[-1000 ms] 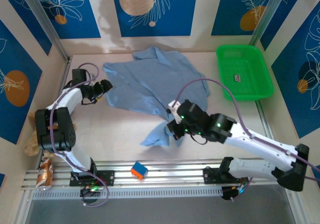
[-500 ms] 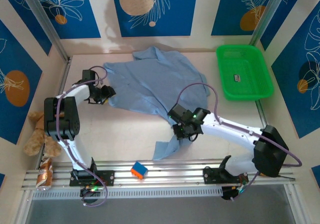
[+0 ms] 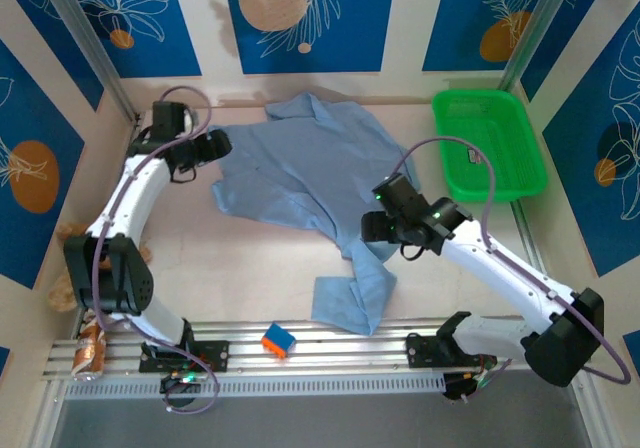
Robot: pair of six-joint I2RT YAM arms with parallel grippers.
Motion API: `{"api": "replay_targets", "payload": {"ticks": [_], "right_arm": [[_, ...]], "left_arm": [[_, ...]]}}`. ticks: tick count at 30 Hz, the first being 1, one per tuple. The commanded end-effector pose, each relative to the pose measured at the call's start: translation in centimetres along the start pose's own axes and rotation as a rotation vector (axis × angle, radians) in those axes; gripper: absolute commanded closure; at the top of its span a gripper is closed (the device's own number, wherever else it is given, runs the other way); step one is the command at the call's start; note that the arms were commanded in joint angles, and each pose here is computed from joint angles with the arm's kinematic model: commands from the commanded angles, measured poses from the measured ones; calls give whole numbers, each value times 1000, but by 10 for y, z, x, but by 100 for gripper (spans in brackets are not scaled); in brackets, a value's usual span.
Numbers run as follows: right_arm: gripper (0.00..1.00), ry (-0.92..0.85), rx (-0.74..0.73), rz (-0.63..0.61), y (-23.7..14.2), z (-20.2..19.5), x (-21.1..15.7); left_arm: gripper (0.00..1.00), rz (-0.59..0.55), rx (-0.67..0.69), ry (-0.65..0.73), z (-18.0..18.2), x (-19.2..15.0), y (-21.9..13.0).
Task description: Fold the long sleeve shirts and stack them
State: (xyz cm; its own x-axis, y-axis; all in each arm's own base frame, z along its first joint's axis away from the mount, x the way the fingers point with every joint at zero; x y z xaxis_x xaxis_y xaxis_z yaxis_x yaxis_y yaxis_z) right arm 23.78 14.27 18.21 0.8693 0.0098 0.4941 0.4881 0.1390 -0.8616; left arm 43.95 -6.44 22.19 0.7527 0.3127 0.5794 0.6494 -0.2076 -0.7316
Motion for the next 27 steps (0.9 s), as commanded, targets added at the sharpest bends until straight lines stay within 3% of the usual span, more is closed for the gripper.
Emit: {"api": "replay_targets", "payload": {"ticks": [1,10,27], "right_arm": [[23,-34,52,2,3,6,8],[22,-81,108,68,35,26,0],[23,-35,115,94,71,24,15]], "left_arm": [[16,201,112,111,-3,-45,47],[27,353,210,224,-28,-77,120],[35,467,308,255,-20,-98,163]]}}
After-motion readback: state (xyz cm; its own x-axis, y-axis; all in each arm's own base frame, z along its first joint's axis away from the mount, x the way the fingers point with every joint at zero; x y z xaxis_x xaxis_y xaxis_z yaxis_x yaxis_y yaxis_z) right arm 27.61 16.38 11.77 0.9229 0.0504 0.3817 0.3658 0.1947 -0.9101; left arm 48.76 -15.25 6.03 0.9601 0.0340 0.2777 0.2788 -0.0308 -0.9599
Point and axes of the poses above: each hand's point on the last joint's axis, 136 mm out from that joint toward the fingers, its own y axis out along the fingers, its own z axis along the line the jaws close on, x = y × z, the point moved 1 cm from there along -y, back along the fingers
